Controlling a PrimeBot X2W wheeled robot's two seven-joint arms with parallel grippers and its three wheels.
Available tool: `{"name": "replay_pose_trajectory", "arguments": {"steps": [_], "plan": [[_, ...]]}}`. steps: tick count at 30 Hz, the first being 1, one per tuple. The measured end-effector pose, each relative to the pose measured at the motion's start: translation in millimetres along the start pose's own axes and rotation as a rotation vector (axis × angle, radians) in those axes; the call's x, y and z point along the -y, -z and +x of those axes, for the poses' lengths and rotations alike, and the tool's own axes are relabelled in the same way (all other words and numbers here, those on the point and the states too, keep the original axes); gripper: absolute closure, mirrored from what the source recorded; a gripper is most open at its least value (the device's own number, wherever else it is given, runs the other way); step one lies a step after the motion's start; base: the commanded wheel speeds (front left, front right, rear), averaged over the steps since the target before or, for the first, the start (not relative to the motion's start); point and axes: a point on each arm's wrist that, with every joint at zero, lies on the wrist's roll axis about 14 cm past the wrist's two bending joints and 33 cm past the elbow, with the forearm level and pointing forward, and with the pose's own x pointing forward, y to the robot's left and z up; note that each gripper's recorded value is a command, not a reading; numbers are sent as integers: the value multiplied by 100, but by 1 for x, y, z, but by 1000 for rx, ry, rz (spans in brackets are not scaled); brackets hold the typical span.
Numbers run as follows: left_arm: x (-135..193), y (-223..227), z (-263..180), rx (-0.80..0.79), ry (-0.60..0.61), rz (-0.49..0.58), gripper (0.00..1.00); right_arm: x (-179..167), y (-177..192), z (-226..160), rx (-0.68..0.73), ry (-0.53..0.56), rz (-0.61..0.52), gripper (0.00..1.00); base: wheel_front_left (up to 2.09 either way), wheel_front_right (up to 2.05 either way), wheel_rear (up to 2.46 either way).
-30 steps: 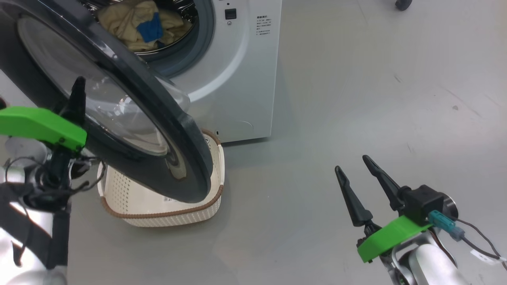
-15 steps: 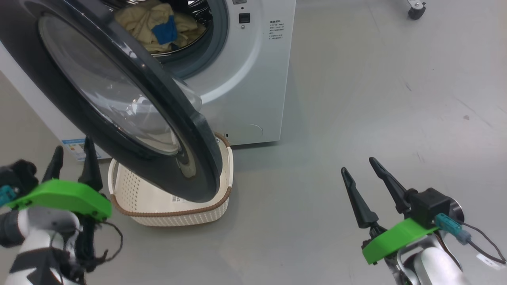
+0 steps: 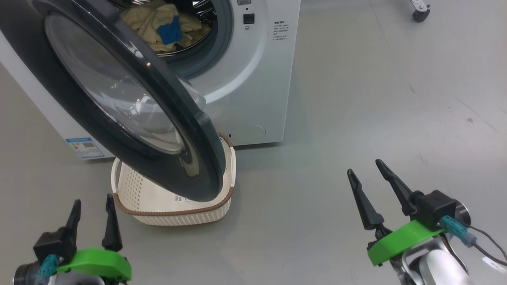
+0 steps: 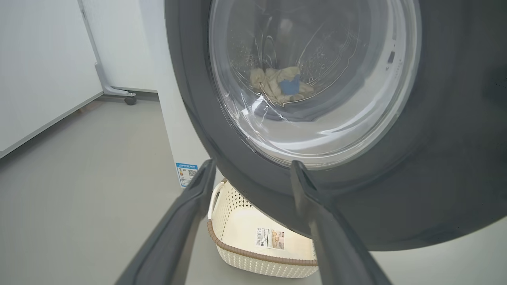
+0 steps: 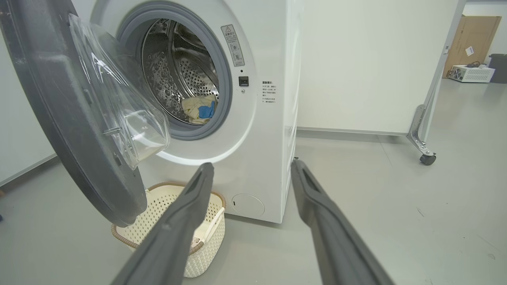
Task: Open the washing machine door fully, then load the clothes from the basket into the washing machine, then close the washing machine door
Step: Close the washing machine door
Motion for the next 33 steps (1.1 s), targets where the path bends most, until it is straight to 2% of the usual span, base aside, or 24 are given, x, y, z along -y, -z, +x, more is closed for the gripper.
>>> {"name": "replay_pose_trajectory", "arguments": {"steps": [3,11,33], "plan": [[3,-4,-5,24,-3,26,0,2,1,0,-4,6,0,0,0,0,0],[8,-1,-27,41,-6,-6,0,6,5,-5,-14,23,7,0,0,0,0],[-9,-6,-48,64,-48,-25,0,9,8,-14,-22,48,13,0,0,0,0]]}}
